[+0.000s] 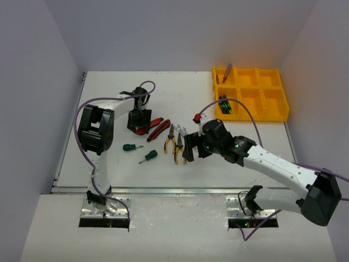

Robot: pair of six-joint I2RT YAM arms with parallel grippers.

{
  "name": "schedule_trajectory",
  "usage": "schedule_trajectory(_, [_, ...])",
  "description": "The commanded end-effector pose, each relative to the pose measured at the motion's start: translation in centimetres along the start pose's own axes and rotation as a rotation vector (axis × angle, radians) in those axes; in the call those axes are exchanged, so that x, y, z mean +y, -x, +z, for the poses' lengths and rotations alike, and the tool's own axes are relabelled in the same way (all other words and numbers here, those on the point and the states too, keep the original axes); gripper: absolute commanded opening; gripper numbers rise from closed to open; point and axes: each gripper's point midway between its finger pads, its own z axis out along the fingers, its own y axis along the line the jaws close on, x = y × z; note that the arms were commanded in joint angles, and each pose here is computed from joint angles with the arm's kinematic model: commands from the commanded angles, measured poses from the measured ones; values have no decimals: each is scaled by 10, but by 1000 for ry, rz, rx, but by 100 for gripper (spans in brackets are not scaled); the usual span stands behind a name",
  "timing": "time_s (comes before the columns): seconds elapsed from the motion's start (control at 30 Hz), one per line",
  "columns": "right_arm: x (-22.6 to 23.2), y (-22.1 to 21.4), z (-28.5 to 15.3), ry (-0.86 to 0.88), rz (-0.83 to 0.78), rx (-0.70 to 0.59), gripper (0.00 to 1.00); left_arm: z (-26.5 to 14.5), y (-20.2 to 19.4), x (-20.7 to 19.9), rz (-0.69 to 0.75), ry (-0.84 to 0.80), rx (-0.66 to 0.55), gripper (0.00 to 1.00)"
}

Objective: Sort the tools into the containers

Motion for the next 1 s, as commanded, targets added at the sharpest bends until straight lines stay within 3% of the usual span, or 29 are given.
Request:
schedule_trajectory(0.0, [7, 11, -3, 36, -13, -55, 99, 4, 36, -9, -50, -5, -127, 40])
schedule_trajectory(0.17, [6, 10, 0, 35, -14, -55, 99, 9, 36, -16, -46, -3, -128, 23])
schedule_trajectory(0.3, [11, 7, 2, 64, -17, -37, 99, 9, 35, -19, -59, -17, -135, 4])
schedule_trajectory(0.53, [12, 6, 3, 72, -18, -33, 99, 4, 23, -28, -54, -34, -135, 0])
schedule_trajectory(0.97, [12, 4, 4, 77, -26, -30, 99, -27, 30, -35, -235, -111, -295, 0])
